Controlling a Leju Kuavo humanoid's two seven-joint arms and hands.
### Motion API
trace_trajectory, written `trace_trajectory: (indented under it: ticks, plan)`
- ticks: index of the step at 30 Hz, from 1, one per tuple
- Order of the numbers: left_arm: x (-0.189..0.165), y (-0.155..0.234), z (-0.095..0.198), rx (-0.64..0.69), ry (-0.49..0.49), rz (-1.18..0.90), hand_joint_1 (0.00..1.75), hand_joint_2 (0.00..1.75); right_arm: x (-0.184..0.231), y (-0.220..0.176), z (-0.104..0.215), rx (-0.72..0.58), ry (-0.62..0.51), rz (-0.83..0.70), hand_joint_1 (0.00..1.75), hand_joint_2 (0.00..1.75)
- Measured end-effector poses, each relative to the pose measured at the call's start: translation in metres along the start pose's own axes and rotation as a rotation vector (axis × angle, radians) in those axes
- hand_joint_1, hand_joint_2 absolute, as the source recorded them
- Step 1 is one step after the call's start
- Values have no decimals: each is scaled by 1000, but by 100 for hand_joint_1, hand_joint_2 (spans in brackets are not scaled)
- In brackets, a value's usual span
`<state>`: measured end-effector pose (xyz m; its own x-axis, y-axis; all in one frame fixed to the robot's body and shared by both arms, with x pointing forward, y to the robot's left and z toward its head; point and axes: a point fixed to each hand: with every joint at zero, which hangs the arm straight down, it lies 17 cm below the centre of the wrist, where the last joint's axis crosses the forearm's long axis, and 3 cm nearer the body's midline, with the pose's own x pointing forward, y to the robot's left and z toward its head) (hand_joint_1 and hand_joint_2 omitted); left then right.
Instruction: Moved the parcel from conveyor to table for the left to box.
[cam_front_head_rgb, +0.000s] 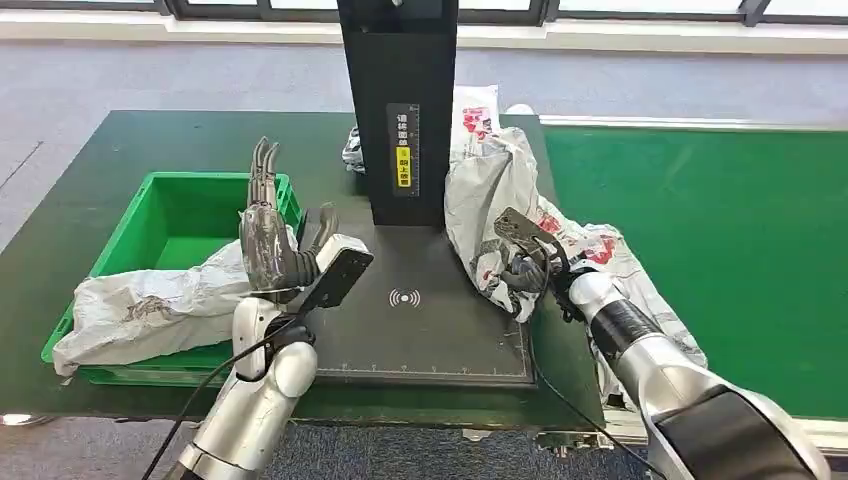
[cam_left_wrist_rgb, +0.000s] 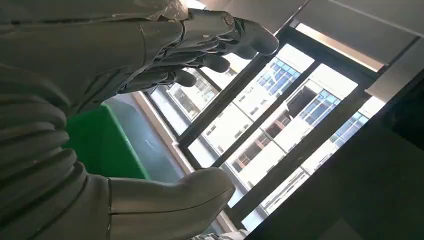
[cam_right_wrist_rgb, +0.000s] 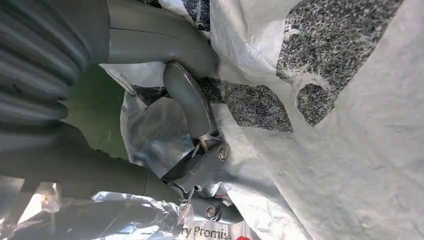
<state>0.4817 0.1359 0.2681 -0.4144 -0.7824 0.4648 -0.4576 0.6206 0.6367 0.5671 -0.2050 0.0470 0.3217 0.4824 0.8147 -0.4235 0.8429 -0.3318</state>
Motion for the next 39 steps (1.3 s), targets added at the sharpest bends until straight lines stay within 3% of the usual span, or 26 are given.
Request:
trace_trajectory:
  ticks: [1,2,3,15,24,33,39]
  plan:
    - [0,0,0,0,0,0,0,175,0,0,0,0,0,0,0,175]
    - [0,0,0,0,0,0,0,175,0,0,0,0,0,0,14,175]
    - [0,0,0,0,0,0,0,175,0,0,0,0,0,0,175,175]
    - [-5,1,1,6,-3,-15,0,175,19,0,-1,8,-51,-45,175,175]
    - [-9,1,4,18,-10,-12,0,175,65,10,6,67,-248,-331,175,175]
    - [-9,-1,2,13,-22,-14,0,175,96,19,15,137,-363,-503,175,175]
    - [-8,-1,2,17,-30,-9,0,175,125,46,23,236,-417,-553,175,175]
